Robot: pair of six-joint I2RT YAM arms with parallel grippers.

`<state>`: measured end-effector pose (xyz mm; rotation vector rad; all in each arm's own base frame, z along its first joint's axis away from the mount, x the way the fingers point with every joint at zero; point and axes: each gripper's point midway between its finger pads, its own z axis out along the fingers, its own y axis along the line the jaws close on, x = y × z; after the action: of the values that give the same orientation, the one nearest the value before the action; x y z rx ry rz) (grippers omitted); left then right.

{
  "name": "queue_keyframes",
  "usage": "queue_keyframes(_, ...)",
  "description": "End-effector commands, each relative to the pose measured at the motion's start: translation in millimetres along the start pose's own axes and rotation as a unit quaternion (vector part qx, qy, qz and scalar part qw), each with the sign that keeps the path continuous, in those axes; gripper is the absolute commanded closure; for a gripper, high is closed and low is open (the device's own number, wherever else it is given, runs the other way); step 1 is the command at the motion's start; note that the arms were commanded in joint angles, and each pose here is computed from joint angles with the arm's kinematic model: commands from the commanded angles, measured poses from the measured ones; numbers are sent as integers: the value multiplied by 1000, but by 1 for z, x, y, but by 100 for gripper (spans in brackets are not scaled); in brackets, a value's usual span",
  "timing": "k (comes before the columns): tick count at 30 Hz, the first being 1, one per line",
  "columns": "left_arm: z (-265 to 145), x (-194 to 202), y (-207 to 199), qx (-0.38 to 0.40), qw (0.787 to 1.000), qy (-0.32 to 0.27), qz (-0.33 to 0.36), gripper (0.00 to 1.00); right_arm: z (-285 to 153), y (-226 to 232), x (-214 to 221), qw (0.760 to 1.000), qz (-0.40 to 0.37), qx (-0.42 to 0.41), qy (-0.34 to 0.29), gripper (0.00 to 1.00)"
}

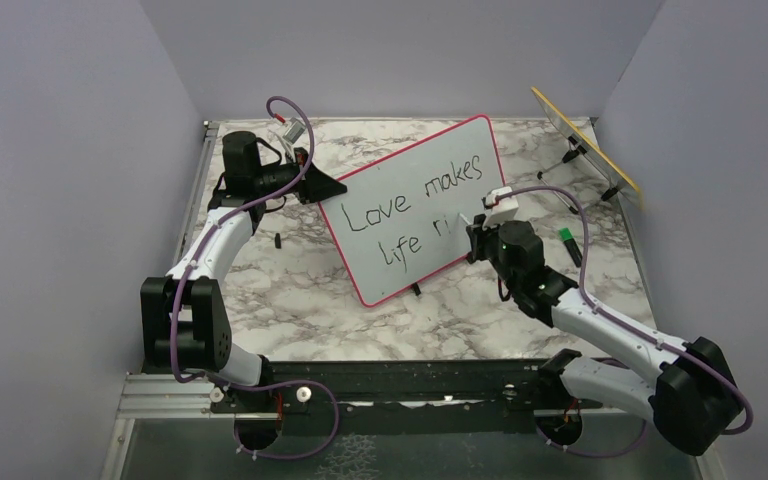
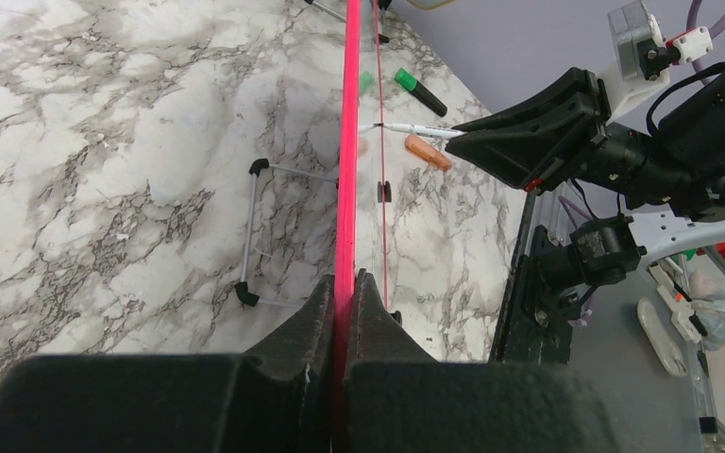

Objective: Write a sentence on the whiteboard

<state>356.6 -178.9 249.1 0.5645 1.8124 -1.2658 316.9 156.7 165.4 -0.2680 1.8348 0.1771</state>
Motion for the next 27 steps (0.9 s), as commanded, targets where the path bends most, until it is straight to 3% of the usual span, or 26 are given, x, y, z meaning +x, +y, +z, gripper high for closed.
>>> queue_keyframes(1, 3, 27, 27, -42, 998, 24, -27, 100, 5, 6, -8, 1000, 6, -17, -18, 99)
queue_keyframes(11, 3, 27, 28, -43, 998, 24, -28, 100, 3, 20, -8, 998, -2, -57, -12, 99)
queue_keyframes(27, 3, 28, 28, -44, 998, 25, -29, 100, -11, 22, 23, 996, -3, -74, 49, 99)
